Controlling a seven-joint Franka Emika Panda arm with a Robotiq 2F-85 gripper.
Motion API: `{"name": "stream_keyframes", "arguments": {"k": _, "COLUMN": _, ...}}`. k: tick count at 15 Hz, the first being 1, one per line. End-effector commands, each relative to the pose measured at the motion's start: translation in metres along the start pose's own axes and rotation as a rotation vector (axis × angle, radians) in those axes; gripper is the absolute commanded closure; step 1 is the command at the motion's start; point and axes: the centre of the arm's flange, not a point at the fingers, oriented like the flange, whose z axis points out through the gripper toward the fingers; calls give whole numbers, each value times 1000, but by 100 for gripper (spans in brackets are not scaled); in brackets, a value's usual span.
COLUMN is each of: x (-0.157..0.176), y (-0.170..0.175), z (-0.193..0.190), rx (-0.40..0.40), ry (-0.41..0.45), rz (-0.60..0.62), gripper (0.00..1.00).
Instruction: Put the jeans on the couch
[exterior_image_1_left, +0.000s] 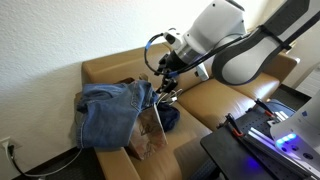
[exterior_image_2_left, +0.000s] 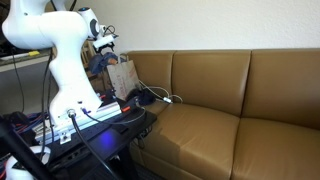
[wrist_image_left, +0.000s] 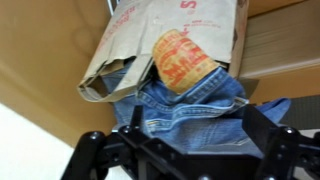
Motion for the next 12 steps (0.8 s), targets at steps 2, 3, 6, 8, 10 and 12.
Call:
{"name": "stream_keyframes", "arguments": {"k": 2, "x": -10, "y": 3, "z": -25, "rx": -85, "ry": 20, "rz": 68, "gripper": 0}}
{"name": "stream_keyframes", "arguments": {"k": 3, "x": -16, "y": 10, "z": -19, "rx": -49, "ry": 32, "rz": 107, "gripper": 0}}
{"name": "stream_keyframes", "arguments": {"k": 6, "x": -37, "y": -6, "z": -9, "rx": 61, "ry": 130, "rz": 233, "gripper": 0}}
{"name": "stream_keyframes", "arguments": {"k": 8, "x": -43, "y": -35, "z": -18, "rx": 96, "ry": 171, "rz": 324, "gripper": 0}}
{"name": "stream_keyframes", "arguments": {"k": 10, "x": -60, "y": -55, "z": -16, "rx": 144, "ry": 198, "rz": 423, "gripper": 0}}
{"name": "stream_keyframes", "arguments": {"k": 12, "x": -61, "y": -65, "z": -11, "rx": 197, "ry": 215, "rz": 494, "gripper": 0}}
